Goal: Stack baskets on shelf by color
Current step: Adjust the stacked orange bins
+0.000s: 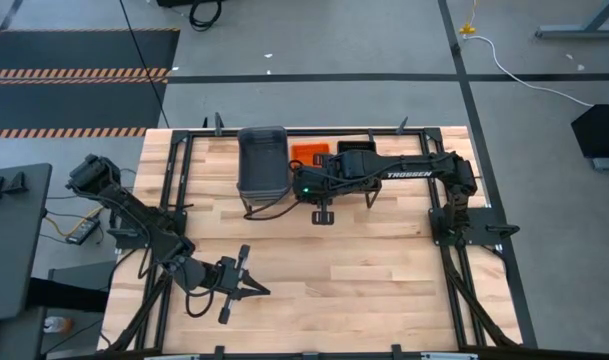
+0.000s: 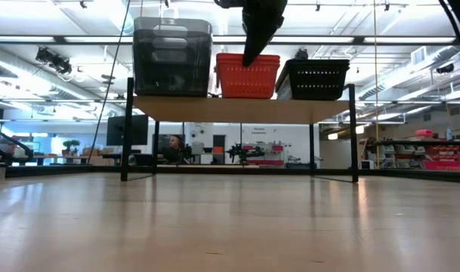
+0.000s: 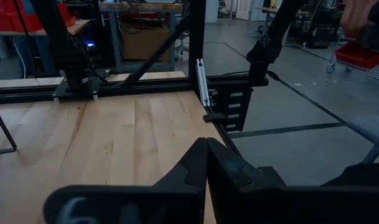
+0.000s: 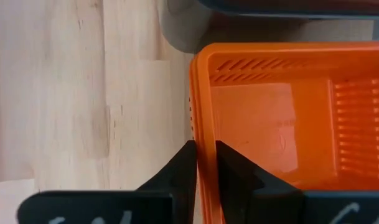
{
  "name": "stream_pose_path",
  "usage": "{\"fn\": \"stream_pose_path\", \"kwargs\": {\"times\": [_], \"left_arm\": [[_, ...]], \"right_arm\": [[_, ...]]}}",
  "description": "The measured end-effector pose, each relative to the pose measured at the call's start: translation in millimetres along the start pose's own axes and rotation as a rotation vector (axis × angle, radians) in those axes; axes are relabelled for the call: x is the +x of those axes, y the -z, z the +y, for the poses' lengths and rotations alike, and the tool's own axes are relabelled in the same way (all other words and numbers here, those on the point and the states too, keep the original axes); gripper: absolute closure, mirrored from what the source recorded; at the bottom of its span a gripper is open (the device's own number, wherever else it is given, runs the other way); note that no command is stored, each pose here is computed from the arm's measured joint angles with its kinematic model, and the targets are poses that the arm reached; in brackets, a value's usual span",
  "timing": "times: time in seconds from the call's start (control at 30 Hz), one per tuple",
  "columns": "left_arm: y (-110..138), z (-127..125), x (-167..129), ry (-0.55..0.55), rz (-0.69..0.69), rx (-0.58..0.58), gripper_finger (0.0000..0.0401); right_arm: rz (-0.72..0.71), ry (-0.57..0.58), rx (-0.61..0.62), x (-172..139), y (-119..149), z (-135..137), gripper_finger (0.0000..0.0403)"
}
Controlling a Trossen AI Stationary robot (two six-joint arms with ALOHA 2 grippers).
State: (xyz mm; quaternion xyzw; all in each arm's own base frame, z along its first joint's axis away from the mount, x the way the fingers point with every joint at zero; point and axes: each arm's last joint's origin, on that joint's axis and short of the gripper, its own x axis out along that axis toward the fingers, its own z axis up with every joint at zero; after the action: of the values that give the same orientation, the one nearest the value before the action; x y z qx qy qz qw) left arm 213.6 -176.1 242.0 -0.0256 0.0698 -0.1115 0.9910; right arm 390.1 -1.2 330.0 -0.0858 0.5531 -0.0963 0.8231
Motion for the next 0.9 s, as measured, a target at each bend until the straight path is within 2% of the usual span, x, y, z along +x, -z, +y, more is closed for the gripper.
{"fn": "stream_pose_path", "kwargs": {"times": [0.6,0.73,0.9], "left_arm": [[0.7,0.1,0.1,-0.001,0.006,-0.001,0.0385],[0.9,0.1,0.1,-0.001,0.008,0.000,0.0382],[1.3,0.1,0.1,-0.002,0.011,0.002,0.0390]], "right_arm": [[0.000,0.005,0.000,-0.1,0.0,0.1,0.0355],[-0.001,0.018,0.001,-0.1,-0.1,-0.3,0.0336],[-0.015,0.024,0.012,-7.9,1.7,-2.3,0.0294]]}}
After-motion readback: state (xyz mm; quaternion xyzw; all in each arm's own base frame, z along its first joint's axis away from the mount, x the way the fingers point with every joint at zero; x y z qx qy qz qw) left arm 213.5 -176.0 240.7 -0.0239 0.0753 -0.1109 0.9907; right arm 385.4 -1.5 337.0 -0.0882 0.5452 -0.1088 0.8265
